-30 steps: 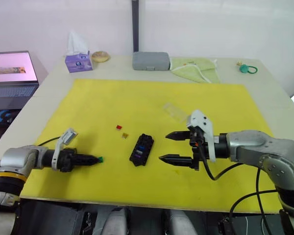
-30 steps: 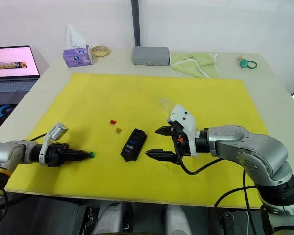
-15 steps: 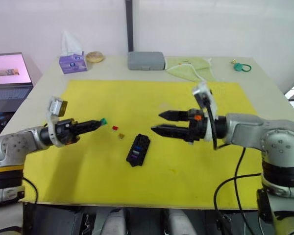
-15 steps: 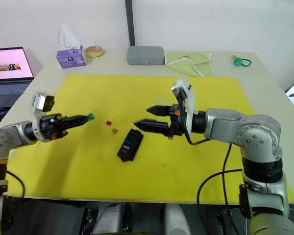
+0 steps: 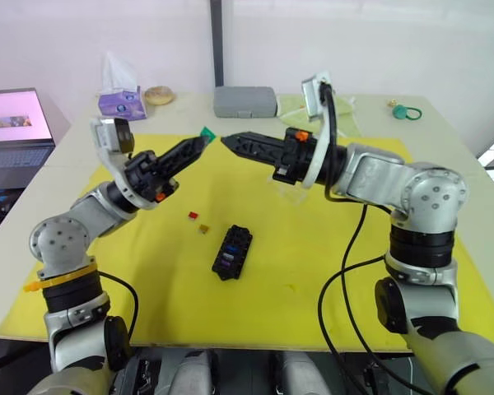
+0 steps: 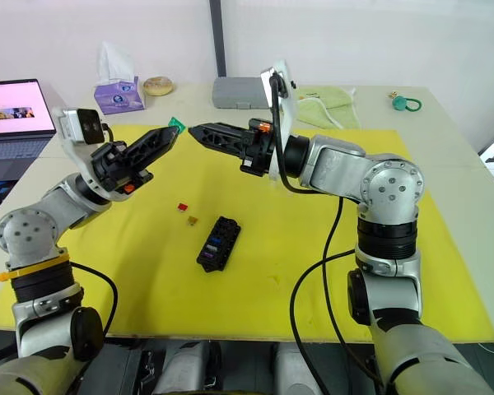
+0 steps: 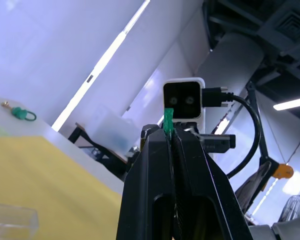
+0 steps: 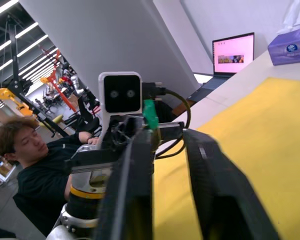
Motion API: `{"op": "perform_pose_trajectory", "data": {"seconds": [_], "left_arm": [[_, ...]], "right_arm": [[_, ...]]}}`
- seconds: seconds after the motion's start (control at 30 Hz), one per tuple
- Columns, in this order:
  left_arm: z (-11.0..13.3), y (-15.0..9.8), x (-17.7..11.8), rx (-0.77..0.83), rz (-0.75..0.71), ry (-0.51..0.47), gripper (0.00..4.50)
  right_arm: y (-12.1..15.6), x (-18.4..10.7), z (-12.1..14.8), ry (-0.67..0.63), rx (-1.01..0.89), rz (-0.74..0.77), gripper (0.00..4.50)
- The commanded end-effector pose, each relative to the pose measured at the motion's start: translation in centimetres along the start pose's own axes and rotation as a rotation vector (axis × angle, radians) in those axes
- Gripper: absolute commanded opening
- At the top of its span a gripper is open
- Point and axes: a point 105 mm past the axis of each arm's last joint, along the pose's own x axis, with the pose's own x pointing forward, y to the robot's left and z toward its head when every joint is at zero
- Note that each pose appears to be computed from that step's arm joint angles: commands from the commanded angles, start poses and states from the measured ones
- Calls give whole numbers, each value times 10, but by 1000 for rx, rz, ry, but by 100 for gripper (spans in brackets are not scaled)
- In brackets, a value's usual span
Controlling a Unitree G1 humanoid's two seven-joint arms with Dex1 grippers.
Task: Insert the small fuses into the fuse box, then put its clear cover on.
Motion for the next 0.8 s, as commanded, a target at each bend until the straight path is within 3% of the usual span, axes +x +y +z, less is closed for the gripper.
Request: {"op": "perform_pose_trajectory", "data": {"seconds": [0.03, 0.7, 0.8], "left_arm": [[3, -9, 3, 24, -31, -4, 0], [-4, -6, 6, 9, -35, 26, 0], [-3, -7, 7, 11, -37, 19, 0]], "right_arm": [[13, 1, 13, -44, -18, 49, 117], [22, 3, 0, -16, -6, 81, 117], [21, 3, -3, -5, -7, 73, 29]]}}
